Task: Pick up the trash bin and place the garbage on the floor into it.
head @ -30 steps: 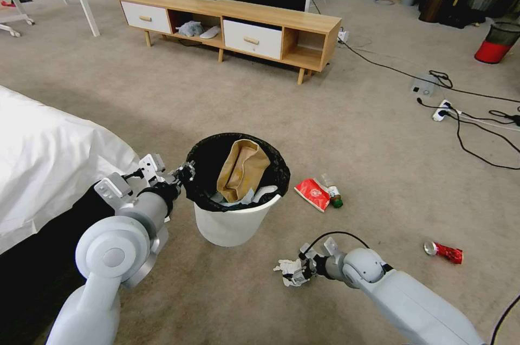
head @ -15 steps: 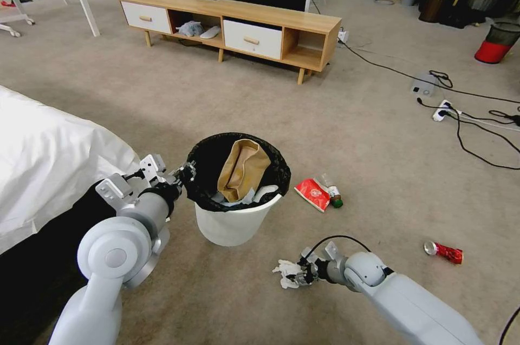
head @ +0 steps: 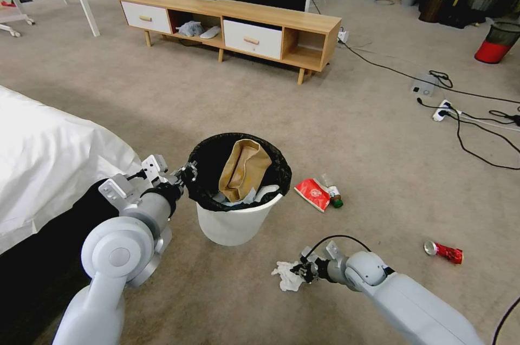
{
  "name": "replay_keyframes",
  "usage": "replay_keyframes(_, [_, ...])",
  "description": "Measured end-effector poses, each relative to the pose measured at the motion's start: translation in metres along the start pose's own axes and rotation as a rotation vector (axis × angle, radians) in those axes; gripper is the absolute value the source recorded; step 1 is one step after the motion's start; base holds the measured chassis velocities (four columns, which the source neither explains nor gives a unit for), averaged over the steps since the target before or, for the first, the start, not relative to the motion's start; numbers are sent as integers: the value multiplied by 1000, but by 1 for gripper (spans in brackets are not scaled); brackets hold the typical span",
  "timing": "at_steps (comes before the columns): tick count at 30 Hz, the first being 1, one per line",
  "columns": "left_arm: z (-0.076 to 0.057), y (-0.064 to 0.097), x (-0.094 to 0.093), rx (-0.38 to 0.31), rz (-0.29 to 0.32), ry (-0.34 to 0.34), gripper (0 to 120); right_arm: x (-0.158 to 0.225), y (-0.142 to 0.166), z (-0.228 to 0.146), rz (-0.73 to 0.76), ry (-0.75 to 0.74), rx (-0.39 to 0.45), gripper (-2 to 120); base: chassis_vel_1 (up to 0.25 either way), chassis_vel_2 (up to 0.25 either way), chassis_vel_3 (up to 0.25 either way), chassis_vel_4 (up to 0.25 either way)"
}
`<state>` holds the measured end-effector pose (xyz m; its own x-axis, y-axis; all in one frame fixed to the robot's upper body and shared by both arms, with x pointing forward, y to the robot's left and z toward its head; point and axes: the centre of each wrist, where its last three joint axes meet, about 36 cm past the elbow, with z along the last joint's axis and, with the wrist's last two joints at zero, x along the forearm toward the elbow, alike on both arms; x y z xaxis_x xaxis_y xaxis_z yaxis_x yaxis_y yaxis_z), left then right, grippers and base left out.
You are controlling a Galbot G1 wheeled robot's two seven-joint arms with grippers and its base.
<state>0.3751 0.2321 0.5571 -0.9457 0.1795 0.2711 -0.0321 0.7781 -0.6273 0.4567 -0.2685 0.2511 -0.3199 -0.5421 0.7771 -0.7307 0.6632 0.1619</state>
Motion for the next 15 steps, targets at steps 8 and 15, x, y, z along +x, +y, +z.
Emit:
replay_keyframes(8, [0, 0, -2, 3, 0, -1, 7, 0, -1, 0, -9, -5, 0, 0, 0, 0, 0, 0])
replay_keyframes(15, [0, 0, -2, 1, 1, -4, 7, 0, -2, -1, -13, -9, -1, 0, 0, 0, 0, 0])
